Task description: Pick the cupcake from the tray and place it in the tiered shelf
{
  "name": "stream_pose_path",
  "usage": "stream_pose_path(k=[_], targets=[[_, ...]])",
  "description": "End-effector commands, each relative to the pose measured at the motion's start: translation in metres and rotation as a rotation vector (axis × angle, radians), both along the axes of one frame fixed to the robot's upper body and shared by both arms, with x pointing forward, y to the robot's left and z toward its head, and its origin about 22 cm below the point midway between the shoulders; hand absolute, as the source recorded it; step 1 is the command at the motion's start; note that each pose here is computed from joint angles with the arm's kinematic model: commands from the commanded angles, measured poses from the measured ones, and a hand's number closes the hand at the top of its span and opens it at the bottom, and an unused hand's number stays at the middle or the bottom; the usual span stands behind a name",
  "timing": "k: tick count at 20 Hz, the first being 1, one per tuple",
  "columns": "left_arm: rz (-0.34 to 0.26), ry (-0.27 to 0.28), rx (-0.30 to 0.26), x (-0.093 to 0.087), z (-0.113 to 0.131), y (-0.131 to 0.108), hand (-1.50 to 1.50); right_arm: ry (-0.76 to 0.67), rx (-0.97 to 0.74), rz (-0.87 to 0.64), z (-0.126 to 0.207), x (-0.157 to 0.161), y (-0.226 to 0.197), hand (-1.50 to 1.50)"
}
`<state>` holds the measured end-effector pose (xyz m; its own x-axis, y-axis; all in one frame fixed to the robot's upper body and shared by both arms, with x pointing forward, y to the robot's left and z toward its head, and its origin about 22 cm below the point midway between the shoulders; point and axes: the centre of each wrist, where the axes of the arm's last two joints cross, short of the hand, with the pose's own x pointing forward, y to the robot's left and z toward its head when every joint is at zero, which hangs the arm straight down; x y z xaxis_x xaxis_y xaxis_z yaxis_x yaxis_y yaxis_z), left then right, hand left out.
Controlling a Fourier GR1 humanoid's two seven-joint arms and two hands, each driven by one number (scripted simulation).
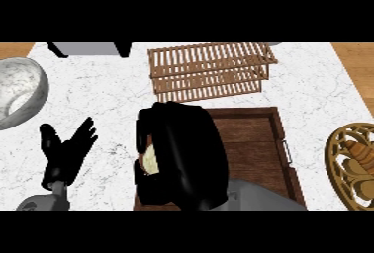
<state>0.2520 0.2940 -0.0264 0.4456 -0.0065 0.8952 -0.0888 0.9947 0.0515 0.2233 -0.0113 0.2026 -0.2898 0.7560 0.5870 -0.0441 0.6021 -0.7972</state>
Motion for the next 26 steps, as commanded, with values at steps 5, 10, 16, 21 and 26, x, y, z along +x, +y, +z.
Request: stream_pose_path(k=[5,10,16,21,26], targets=[[-0.01,-0.017,-0.002,-0.008,0.001,-0.019,0.0,-0.069,0.055,-0.142,0.096,0.003,-0.024,1.5],[-0.013,0.011,0.007,0.008,0.021,0.008,0.0,-0.053,0.111,-0.19,0.127,0.044,-0.048,1.5],[-0.012,-0.008,0.012,0.002,0.0,0.003,0.0,-0.086,0.141,-0.248,0.165,0.086,-0.068,1.5],[-0.013,-0.005,-0.002,0.003,0.002,0.0,0.0,-0.082,0.118,-0.237,0.184,0.116,-0.074,1.5],[-0.021,-0.01,-0.006,-0.011,-0.014,0.002,0.0,-0.053,0.043,-0.229,0.163,0.156,-0.075,1.5]])
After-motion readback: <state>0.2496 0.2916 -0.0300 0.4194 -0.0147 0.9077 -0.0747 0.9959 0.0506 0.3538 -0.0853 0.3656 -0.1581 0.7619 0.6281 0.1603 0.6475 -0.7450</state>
